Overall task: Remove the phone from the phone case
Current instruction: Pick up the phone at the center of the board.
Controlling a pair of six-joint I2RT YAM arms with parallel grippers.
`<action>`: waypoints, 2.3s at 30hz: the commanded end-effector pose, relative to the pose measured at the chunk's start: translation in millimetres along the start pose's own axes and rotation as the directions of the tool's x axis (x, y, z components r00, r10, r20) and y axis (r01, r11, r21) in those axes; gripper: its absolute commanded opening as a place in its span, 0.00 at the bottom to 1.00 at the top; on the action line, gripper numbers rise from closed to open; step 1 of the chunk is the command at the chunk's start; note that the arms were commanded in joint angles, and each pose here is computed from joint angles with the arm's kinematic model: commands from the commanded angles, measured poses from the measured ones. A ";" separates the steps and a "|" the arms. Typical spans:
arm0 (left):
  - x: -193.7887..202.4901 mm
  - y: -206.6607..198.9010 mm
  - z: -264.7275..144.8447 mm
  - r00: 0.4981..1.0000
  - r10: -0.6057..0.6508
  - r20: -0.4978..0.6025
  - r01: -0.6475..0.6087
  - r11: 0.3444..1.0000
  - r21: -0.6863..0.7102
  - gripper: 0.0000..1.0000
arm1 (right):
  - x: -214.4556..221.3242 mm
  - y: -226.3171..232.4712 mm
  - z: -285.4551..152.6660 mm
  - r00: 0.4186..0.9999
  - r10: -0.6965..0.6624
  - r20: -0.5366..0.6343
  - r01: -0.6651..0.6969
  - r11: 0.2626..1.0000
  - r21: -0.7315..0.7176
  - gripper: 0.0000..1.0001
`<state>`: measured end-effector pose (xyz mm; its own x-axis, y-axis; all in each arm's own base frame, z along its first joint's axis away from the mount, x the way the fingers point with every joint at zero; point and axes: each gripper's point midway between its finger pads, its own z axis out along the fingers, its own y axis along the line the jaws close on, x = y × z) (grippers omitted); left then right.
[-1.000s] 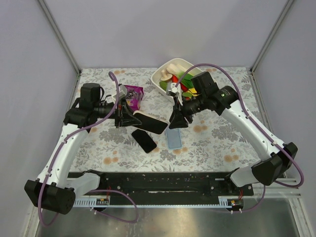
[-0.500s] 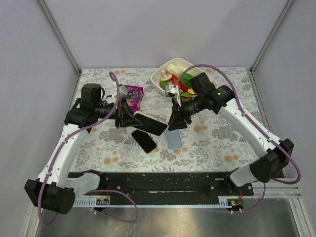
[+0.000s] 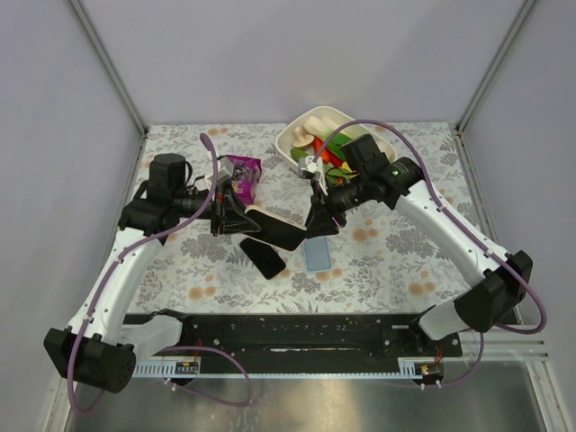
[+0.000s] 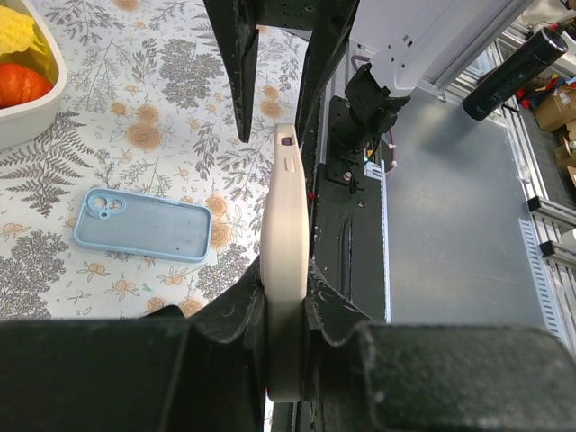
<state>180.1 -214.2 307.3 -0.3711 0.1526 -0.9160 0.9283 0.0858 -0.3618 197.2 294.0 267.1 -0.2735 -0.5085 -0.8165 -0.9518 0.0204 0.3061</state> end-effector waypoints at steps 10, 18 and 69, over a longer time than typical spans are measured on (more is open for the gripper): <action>-21.7 -24.2 5.2 0.992 0.104 0.065 -0.111 0.986 0.122 0.00 | -7.6 21.6 4.4 0.996 -0.065 0.058 0.071 0.990 -0.120 0.15; -14.9 -14.6 7.6 0.995 0.073 0.065 -0.080 0.990 0.120 0.00 | -20.7 62.2 -18.7 0.977 -0.171 0.127 0.194 0.960 -0.201 0.04; -23.8 -105.8 59.8 0.976 0.215 0.046 -0.208 0.834 0.511 0.00 | -24.5 162.9 -35.8 0.896 -0.379 0.230 0.443 0.741 -0.505 0.00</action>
<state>111.9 -262.3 357.4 -0.2004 0.1118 -0.9733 0.8988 -0.3743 -0.2281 85.5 267.7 318.1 0.1625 -0.4506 -0.8778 -0.8486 -0.5178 0.1087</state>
